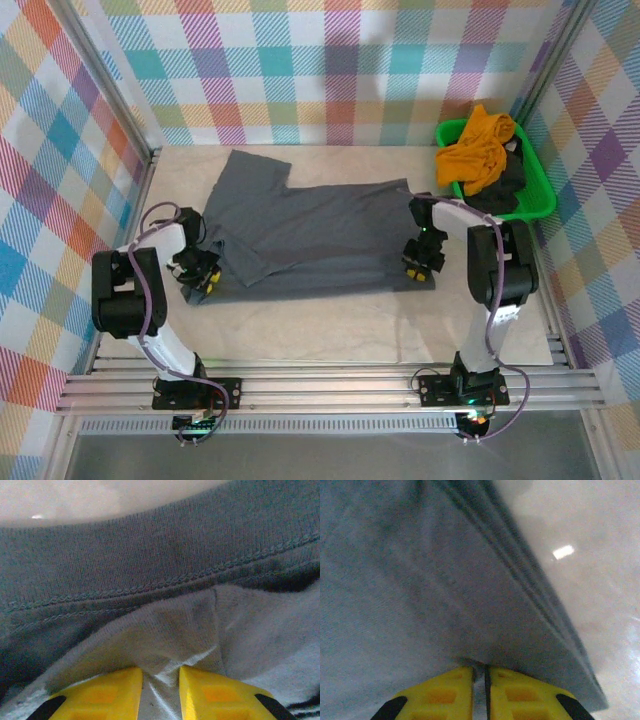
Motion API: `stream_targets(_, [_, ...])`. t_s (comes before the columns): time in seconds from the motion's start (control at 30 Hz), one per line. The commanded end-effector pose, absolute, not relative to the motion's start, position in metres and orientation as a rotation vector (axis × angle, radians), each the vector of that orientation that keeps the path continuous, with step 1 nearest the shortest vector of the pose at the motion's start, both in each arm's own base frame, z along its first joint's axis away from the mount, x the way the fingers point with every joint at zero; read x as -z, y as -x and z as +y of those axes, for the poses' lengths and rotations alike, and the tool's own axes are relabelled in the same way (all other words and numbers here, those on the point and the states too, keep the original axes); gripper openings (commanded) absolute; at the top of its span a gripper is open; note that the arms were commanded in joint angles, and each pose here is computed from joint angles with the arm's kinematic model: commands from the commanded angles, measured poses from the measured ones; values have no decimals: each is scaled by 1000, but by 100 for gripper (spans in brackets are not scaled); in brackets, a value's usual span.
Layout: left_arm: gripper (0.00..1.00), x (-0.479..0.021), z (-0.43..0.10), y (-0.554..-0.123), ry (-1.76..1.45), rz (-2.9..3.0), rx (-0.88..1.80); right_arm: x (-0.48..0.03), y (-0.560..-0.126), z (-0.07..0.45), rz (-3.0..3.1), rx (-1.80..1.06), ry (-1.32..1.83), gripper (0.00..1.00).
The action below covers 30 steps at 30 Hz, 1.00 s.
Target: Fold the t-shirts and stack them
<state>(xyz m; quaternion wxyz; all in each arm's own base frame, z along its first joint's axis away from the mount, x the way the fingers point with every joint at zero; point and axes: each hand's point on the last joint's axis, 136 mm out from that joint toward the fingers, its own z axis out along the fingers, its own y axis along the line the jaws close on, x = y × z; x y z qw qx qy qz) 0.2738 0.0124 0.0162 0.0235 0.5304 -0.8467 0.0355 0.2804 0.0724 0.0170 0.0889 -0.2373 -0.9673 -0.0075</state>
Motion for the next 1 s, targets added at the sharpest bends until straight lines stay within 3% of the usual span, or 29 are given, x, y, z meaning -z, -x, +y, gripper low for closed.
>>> stream_targets(0.0, [28,-4,28,-225,-1587,-2538,120,-23,-250,58,-2852,-84,730,16])
stream_targets(0.1, [33,-13,25,-231,-1597,-2558,80,-30,-257,68,-2922,35,709,21])
stream_targets(0.27, [63,-53,14,-251,-1641,-2673,-32,-75,-295,88,-3153,159,523,31])
stream_targets(0.37, [68,-75,-3,-259,-1719,-2715,-177,-111,-316,123,-3311,443,339,40])
stream_targets(0.5, [66,-68,-54,-271,-1738,-2643,-507,-136,-321,172,-3294,849,164,44])
stream_targets(0.63, [63,-49,-90,-265,-1692,-2574,-524,-140,-319,206,-3157,1126,103,46])
stream_targets(0.97, [52,-25,-98,-265,-1700,-2551,-489,-149,-316,225,-3093,1247,61,46])
